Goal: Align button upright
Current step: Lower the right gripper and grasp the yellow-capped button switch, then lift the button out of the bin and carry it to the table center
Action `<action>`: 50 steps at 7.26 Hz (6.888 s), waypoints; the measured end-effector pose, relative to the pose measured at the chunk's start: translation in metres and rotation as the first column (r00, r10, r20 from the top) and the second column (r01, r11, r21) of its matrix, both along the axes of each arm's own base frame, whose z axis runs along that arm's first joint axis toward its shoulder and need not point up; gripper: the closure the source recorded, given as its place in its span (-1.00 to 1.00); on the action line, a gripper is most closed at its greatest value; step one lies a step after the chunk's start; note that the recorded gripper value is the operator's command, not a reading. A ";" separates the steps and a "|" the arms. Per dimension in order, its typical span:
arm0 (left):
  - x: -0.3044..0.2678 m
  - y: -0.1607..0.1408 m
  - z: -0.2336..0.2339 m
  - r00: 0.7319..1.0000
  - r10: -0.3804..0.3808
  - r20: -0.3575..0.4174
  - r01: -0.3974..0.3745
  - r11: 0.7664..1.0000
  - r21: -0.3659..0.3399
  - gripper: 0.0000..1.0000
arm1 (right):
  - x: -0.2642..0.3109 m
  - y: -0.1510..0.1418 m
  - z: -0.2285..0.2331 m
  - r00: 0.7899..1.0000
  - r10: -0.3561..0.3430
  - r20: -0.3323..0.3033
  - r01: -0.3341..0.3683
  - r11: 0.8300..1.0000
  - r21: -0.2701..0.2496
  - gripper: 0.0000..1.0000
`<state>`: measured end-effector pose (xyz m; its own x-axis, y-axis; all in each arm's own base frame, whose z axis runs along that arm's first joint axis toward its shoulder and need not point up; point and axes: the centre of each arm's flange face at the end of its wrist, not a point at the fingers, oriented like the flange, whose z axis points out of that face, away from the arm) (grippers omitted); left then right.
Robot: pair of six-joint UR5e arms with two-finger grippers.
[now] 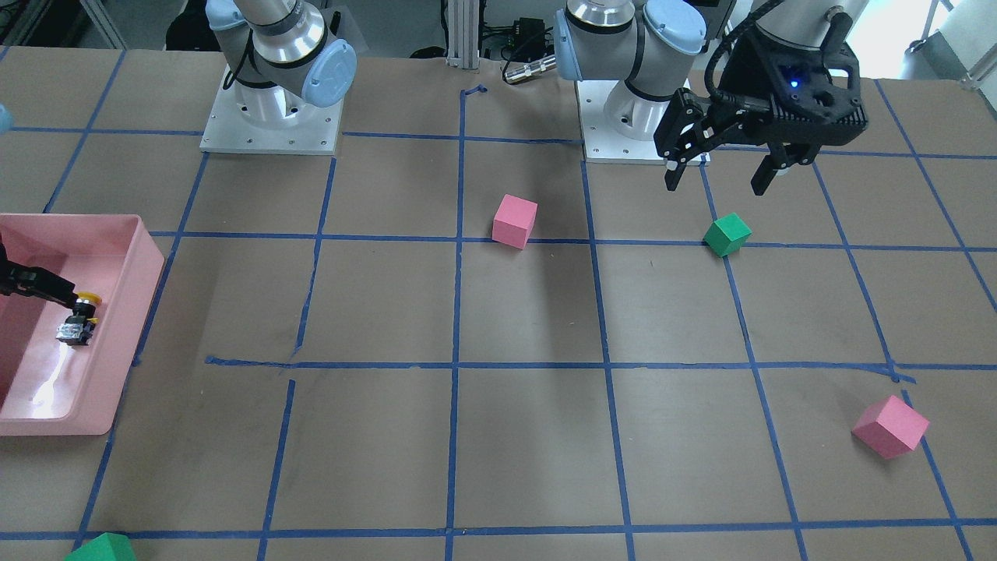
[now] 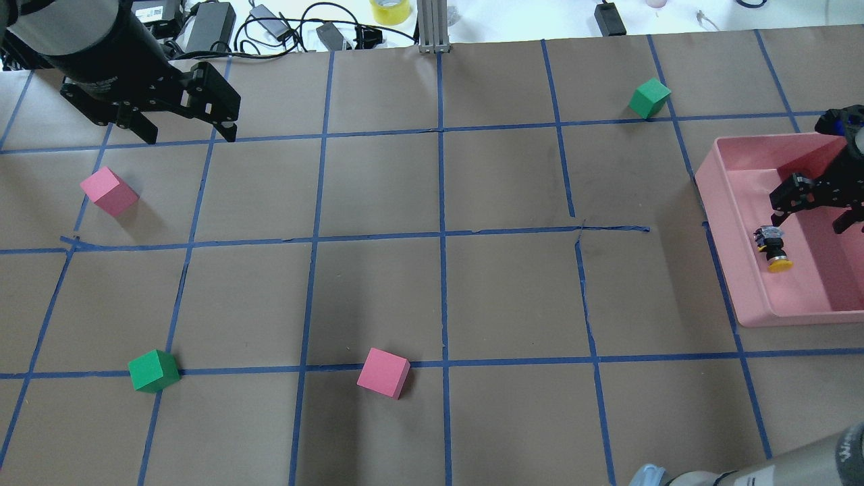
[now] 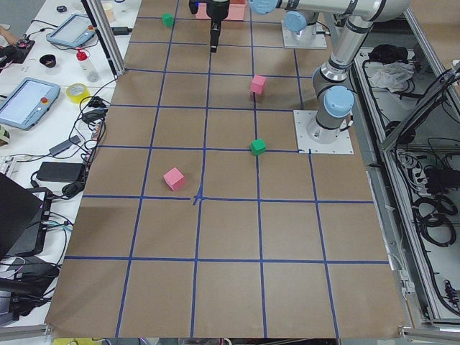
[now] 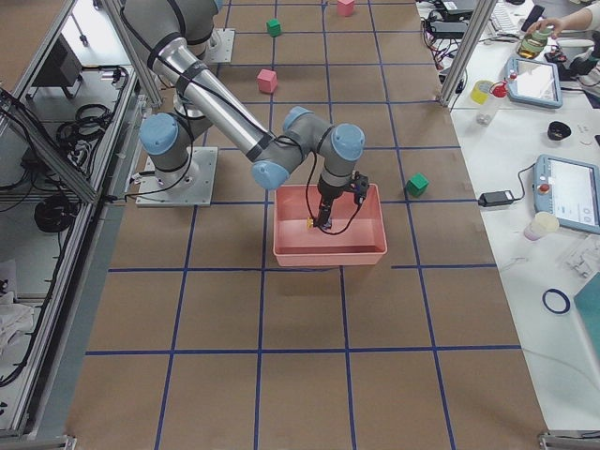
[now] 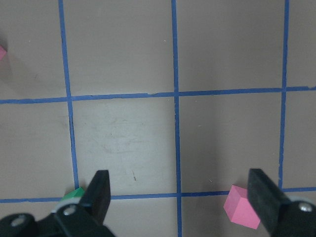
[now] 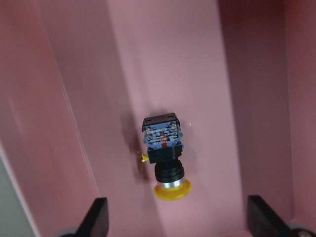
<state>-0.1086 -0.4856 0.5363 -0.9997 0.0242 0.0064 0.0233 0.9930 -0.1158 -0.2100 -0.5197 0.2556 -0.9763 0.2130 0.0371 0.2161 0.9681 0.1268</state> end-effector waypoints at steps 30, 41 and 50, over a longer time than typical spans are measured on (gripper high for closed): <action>0.000 -0.001 -0.003 1.000 -0.005 0.003 0.005 1.000 0.005 -1.00 | 0.218 -0.050 0.065 1.000 0.015 -0.012 -0.016 0.990 -0.140 1.00; 0.000 0.000 -0.002 1.000 -0.005 0.002 0.005 1.000 0.004 -1.00 | 0.563 -0.102 -0.034 0.974 0.053 0.221 -0.047 0.998 -0.035 1.00; 0.002 -0.002 0.000 1.000 -0.011 0.008 0.011 1.000 0.000 -1.00 | 0.554 -0.097 -0.049 0.988 -0.104 0.115 0.108 0.994 -0.032 1.00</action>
<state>-0.1069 -0.4876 0.5367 -0.9994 0.0352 -0.0018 0.0352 0.9926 -0.1159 0.3435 -0.6167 0.2067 -0.9457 0.3145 -0.0819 0.3040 0.9451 0.1195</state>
